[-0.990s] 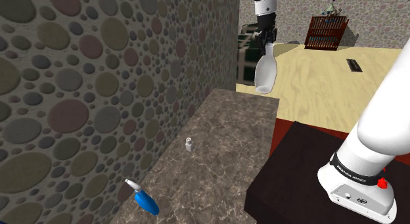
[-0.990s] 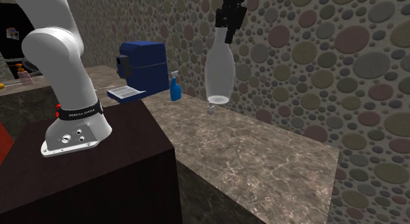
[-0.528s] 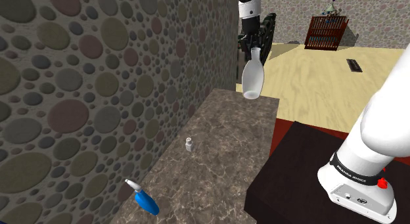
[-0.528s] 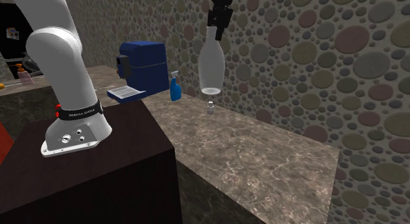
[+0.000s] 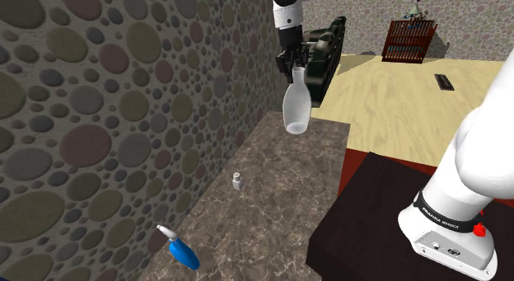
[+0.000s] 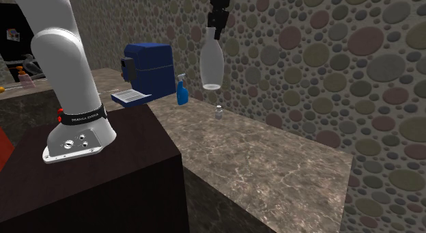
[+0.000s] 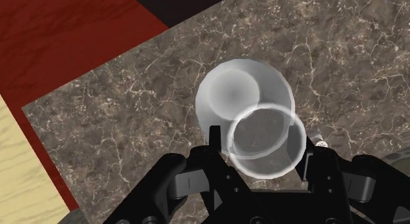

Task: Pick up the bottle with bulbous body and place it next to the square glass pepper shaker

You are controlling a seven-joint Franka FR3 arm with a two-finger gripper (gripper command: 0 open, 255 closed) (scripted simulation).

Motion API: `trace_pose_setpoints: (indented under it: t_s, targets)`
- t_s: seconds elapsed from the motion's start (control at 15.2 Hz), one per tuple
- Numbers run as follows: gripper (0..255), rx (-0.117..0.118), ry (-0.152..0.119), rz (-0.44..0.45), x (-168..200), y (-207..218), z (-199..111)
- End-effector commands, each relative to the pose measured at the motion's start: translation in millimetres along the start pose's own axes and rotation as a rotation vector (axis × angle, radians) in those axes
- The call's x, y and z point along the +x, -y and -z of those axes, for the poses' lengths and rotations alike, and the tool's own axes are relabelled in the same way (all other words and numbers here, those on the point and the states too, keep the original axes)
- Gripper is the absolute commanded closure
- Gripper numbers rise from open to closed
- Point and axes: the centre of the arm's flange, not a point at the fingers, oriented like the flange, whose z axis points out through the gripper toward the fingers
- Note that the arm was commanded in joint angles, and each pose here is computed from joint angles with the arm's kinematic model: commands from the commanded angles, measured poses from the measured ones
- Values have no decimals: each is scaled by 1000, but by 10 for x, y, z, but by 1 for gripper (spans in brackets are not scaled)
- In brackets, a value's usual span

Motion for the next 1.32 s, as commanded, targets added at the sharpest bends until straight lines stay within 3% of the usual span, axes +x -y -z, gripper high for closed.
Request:
trace_pose_setpoints:
  t_s: [0.0, 0.79, 1.25]
  targets:
    - [255, 0, 0, -1, 28, 255, 13]
    - [255, 0, 0, -1, 205, 1835, 69]
    - [255, 0, 0, -1, 277, 1838, -294]
